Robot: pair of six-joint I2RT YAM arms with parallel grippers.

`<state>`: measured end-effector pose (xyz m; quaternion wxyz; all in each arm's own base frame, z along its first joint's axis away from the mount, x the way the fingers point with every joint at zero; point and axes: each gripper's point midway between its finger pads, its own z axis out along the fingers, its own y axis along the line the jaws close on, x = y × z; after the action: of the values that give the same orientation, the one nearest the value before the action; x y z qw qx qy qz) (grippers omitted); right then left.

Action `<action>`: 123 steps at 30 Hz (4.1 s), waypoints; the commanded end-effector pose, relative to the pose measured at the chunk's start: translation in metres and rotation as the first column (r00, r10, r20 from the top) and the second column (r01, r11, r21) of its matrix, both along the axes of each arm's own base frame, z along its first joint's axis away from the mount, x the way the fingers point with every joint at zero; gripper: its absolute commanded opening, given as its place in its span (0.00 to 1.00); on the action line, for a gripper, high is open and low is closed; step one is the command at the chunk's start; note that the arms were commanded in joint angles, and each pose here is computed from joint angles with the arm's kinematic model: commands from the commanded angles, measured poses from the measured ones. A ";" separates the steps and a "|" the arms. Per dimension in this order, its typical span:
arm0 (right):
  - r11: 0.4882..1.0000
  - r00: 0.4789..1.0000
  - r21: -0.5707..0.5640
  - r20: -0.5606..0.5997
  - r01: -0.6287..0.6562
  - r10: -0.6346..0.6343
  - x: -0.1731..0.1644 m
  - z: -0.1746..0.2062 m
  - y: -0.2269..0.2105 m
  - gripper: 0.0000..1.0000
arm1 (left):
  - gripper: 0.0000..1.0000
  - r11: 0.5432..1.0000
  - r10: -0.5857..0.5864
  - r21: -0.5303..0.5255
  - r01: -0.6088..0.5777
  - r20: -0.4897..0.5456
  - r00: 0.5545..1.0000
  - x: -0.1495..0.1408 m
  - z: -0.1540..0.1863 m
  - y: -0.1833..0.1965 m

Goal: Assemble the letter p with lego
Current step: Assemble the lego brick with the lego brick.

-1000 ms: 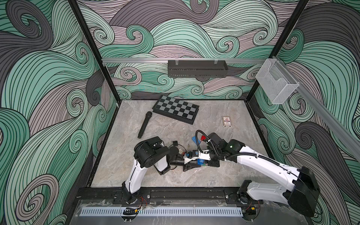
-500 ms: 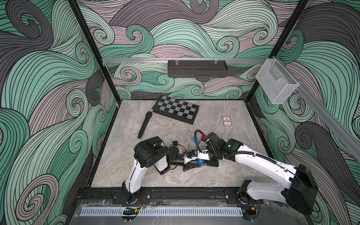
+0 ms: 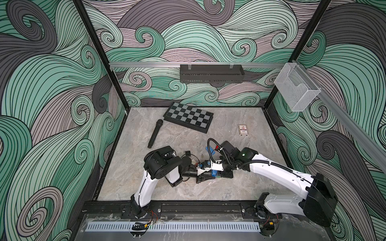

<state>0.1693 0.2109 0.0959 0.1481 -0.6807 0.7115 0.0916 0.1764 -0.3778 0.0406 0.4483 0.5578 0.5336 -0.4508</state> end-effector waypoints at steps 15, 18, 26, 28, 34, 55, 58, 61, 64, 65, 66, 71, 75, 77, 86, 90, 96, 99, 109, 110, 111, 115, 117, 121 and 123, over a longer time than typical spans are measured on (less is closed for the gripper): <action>0.995 0.996 -0.102 -0.088 -0.007 -0.002 -0.006 -0.040 -0.007 0.00 | 0.00 0.973 0.069 0.229 -0.031 -0.159 0.985 -0.006 -0.067 0.021; 0.992 0.995 -0.127 -0.097 -0.002 -0.010 -0.006 -0.046 -0.010 0.00 | 0.00 0.973 0.069 0.228 -0.031 -0.159 0.985 -0.006 -0.067 0.020; 0.986 0.994 -0.169 -0.109 0.002 -0.021 -0.006 -0.056 -0.016 0.00 | 0.00 0.973 0.067 0.230 -0.028 -0.164 0.984 -0.006 -0.068 0.021; 0.984 0.993 -0.178 -0.114 0.005 -0.026 -0.007 -0.058 -0.019 0.00 | 0.00 0.973 0.067 0.230 -0.028 -0.164 0.984 -0.006 -0.068 0.020; 0.976 0.992 -0.215 -0.119 0.016 -0.042 -0.009 -0.062 -0.030 0.00 | 0.00 0.973 0.064 0.231 -0.025 -0.163 0.985 -0.006 -0.068 0.021; 0.973 0.994 -0.226 -0.092 0.043 -0.066 -0.011 -0.051 -0.050 0.00 | 0.00 0.973 0.065 0.231 -0.025 -0.168 0.984 -0.006 -0.069 0.023; 0.977 0.995 -0.205 -0.070 0.049 -0.065 -0.011 -0.044 -0.053 0.00 | 0.00 0.973 0.066 0.231 -0.025 -0.169 0.983 -0.006 -0.069 0.024; 0.982 0.996 -0.179 -0.059 0.056 -0.068 -0.011 -0.039 -0.053 0.00 | 0.00 0.973 0.067 0.228 -0.027 -0.169 0.983 -0.005 -0.069 0.024; 0.982 0.995 -0.177 -0.067 0.060 -0.072 -0.010 -0.040 -0.053 0.00 | 0.00 0.975 0.065 0.222 -0.025 -0.171 0.983 -0.005 -0.068 0.024; 0.982 0.994 -0.182 -0.075 0.059 -0.074 -0.010 -0.042 -0.053 0.00 | 0.00 0.975 0.066 0.222 -0.026 -0.172 0.983 -0.005 -0.069 0.024; 0.981 0.994 -0.187 -0.080 0.059 -0.075 -0.011 -0.044 -0.054 0.00 | 0.00 0.975 0.066 0.221 -0.027 -0.171 0.983 -0.005 -0.068 0.025; 0.980 0.993 -0.192 -0.094 0.059 -0.078 -0.009 -0.047 -0.055 0.00 | 0.00 0.975 0.069 0.218 -0.031 -0.171 0.983 -0.004 -0.069 0.026; 0.979 0.992 -0.192 -0.093 0.067 -0.086 -0.009 -0.047 -0.057 0.00 | 0.00 0.977 0.070 0.213 -0.031 -0.175 0.982 -0.003 -0.069 0.026; 0.978 0.991 -0.196 -0.098 0.066 -0.087 -0.010 -0.048 -0.058 0.00 | 0.00 0.977 0.070 0.209 -0.032 -0.176 0.982 -0.003 -0.069 0.027; 0.968 0.983 -0.245 -0.158 0.054 -0.095 -0.014 -0.063 -0.060 0.00 | 0.00 0.977 0.071 0.209 -0.033 -0.179 0.981 -0.003 -0.069 0.028; 0.964 0.978 -0.262 -0.183 0.046 -0.096 -0.015 -0.069 -0.060 0.00 | 0.00 0.977 0.073 0.209 -0.034 -0.179 0.981 -0.002 -0.069 0.028; 0.958 0.976 -0.283 -0.196 0.039 -0.098 -0.016 -0.074 -0.062 0.00 | 0.00 0.977 0.075 0.211 -0.036 -0.180 0.981 -0.001 -0.070 0.028; 0.958 0.976 -0.285 -0.193 0.039 -0.098 -0.017 -0.074 -0.063 0.00 | 0.00 0.977 0.075 0.211 -0.036 -0.180 0.981 -0.002 -0.070 0.029; 0.976 0.988 -0.203 -0.114 0.080 -0.105 -0.006 -0.054 -0.054 0.41 | 0.00 0.978 0.076 0.207 -0.038 -0.177 0.981 -0.001 -0.069 0.029; 0.979 0.989 -0.183 -0.102 0.086 -0.106 -0.004 -0.049 -0.052 0.43 | 0.00 0.978 0.076 0.207 -0.038 -0.178 0.981 -0.002 -0.069 0.029; 0.983 0.990 -0.156 -0.090 0.097 -0.112 -0.002 -0.043 -0.050 0.49 | 0.00 0.978 0.076 0.207 -0.038 -0.177 0.981 -0.002 -0.069 0.029; 0.991 0.991 -0.026 -0.017 0.132 -0.133 0.008 -0.013 -0.040 0.71 | 0.00 0.978 0.074 0.204 -0.038 -0.174 0.982 -0.002 -0.068 0.029; 0.988 0.988 0.049 0.047 0.147 -0.149 0.017 0.006 -0.035 0.73 | 0.00 0.980 0.075 0.196 -0.041 -0.169 0.983 -0.001 -0.066 0.028; 0.954 0.955 0.230 0.179 0.192 -0.236 0.037 0.050 -0.025 0.77 | 0.00 0.989 0.072 0.138 -0.052 -0.147 0.987 0.004 -0.048 0.023; 0.926 0.924 0.304 0.234 0.225 -0.301 0.047 0.069 -0.025 0.80 | 0.00 0.992 0.071 0.109 -0.057 -0.133 0.989 0.007 -0.036 0.019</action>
<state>0.1984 0.1803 0.1371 0.2783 -0.5968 0.7489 0.0751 0.1877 -0.3746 0.0443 0.4628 0.5482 0.5280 -0.4545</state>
